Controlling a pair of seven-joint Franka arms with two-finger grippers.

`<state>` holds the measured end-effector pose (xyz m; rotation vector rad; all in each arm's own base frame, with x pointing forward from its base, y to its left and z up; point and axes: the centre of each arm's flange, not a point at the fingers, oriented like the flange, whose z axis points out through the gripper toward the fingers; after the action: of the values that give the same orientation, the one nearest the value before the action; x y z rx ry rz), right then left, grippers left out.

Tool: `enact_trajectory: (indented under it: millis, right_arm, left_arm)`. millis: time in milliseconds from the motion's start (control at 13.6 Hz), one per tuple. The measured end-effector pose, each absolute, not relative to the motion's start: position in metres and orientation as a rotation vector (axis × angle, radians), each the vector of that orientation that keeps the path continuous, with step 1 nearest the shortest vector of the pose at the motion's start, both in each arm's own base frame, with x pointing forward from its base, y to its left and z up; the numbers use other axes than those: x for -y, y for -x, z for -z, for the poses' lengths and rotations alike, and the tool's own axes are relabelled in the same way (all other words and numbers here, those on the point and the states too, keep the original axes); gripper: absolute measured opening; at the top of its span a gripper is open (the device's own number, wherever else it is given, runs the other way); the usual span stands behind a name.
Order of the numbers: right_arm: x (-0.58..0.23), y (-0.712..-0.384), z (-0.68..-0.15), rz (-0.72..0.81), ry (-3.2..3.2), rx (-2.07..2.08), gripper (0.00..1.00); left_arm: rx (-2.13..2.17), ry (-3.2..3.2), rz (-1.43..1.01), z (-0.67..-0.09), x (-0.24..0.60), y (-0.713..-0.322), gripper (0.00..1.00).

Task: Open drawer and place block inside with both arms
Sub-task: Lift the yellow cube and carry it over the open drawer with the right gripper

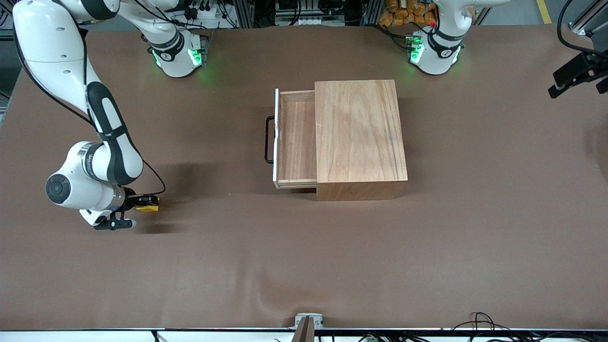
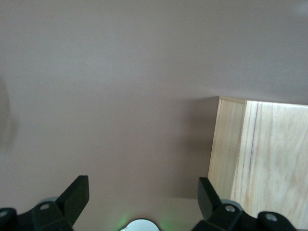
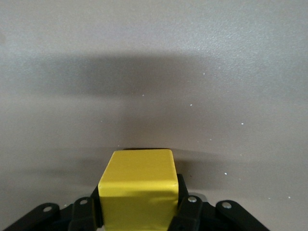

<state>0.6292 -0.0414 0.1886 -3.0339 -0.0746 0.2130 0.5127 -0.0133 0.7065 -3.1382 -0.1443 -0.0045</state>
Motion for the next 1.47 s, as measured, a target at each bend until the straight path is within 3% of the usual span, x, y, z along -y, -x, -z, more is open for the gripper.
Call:
enact_trajectory:
  millis: [221, 589, 810, 1104, 1472]
  right_arm:
    - [0.04, -0.634, -0.227, -0.218, 3.015, 0.117, 0.56]
    - [0.021, -0.633, -0.361, -0.279, 2.947, 0.214, 0.56]
    - [-0.032, -0.634, -0.422, -0.313, 2.926, 0.323, 0.56]
    - [-0.163, -0.62, -0.433, -0.32, 2.957, 0.374, 0.56]
    - [-0.308, -0.579, -0.429, -0.236, 3.008, 0.289, 0.56]
  left_arm:
    - [0.134, 3.139, -0.005, -0.697, 0.013, -0.507, 1.0]
    - [0.1, 3.142, -0.023, -0.675, -0.013, -0.522, 1.0]
    - [0.086, 3.143, -0.025, -0.674, -0.012, -0.523, 1.0]
    - [0.063, 3.143, -0.024, -0.674, -0.009, -0.523, 1.0]
    - [0.058, 3.143, -0.024, -0.674, -0.008, -0.523, 1.0]
